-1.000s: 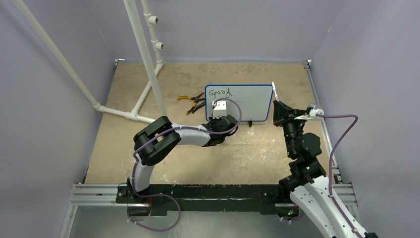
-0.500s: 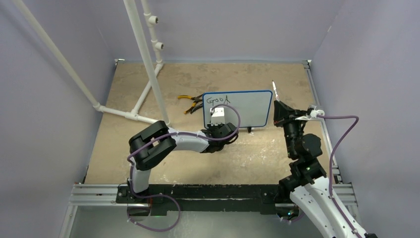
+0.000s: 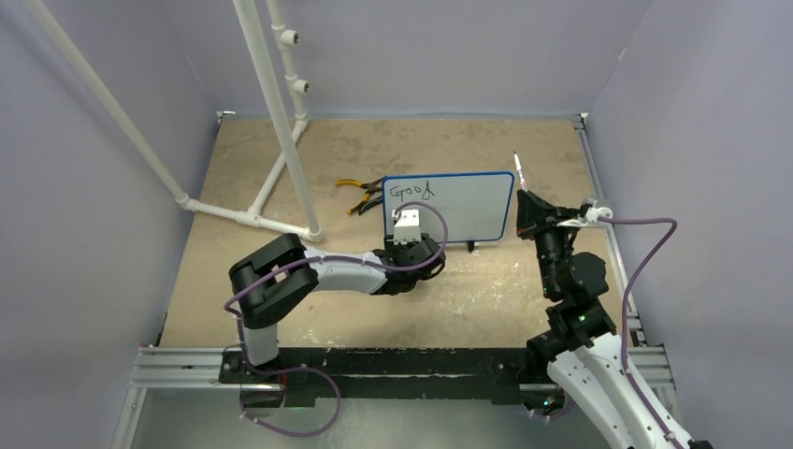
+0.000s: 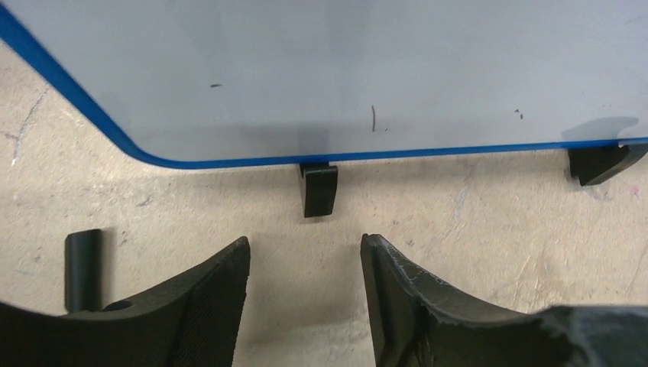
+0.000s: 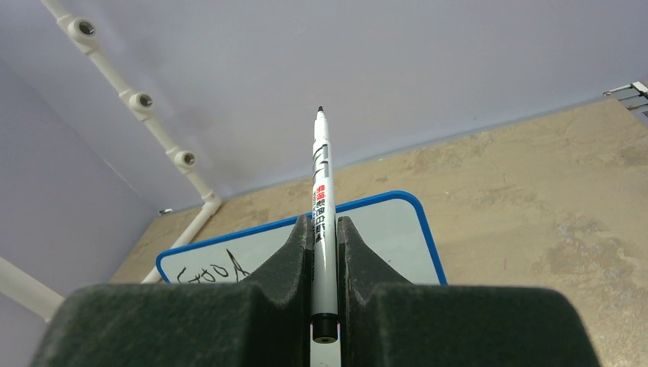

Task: Write a sentence on the whiteboard

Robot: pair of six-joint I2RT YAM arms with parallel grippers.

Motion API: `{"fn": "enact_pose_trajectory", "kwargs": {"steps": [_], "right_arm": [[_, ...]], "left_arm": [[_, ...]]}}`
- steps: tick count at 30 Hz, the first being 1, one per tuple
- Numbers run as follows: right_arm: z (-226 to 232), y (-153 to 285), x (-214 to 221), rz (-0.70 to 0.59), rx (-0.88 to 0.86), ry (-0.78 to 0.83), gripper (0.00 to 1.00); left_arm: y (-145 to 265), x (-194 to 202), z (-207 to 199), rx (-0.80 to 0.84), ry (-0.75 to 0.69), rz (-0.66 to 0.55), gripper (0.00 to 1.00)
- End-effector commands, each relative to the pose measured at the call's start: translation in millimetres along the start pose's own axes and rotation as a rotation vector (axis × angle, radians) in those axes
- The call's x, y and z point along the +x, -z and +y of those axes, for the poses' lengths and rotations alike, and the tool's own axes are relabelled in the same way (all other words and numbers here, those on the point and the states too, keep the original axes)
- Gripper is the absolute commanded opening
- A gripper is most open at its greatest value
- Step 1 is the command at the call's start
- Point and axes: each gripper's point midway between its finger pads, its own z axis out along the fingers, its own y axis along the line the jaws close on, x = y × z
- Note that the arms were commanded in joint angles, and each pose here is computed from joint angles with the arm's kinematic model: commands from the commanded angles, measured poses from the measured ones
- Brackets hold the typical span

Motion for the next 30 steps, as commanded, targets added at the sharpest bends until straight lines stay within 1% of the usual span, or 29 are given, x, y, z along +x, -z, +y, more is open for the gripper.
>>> {"fn": "enact_pose_trajectory", "kwargs": {"steps": [1, 6, 11, 14, 18, 22, 25, 28, 30], "right_arm": [[4.7, 1.4, -12.1, -0.036, -0.016, -0.019, 0.0], [6.6, 4.9, -13.1, -0.033, -0.031, -0.017, 0.0], [15.0, 8.7, -8.1, -0.015, -0.092, -0.001, 0.0], [18.2, 9.5, -3.7, 0.003, -0.115, 0.011, 0.0], [28.3, 10.7, 1.9, 0.028, -0.181, 0.042, 0.0], [32.5, 12.5, 11.3, 0.064, -0.214, 0.055, 0.0], [35.2, 14.3, 21.7, 0.093, -0.245, 0.066, 0.0], [38.7, 14.8, 36.2, 0.133, -0.282, 0.077, 0.0], [40.0, 14.0, 47.2, 0.166, -0.299, 0.083, 0.0]], "left_arm": [[22.2, -19.8, -2.7, 0.046, 0.001, -0.019, 0.57], [48.6, -53.9, -10.8, 0.131, -0.065, -0.067, 0.65], [77.3, -95.2, -15.0, 0.216, -0.151, -0.121, 0.67], [84.7, -121.3, -11.7, 0.277, -0.152, -0.113, 0.67], [98.3, -161.4, -12.5, 0.401, -0.161, -0.125, 0.67], [115.5, -186.1, -24.9, 0.497, -0.275, -0.133, 0.68], [119.0, -198.5, -28.9, 0.57, -0.355, -0.124, 0.69], [110.5, -215.2, -17.0, 0.569, -0.373, -0.133, 0.7], [103.4, -224.0, -7.7, 0.582, -0.358, -0.134, 0.7]]}}
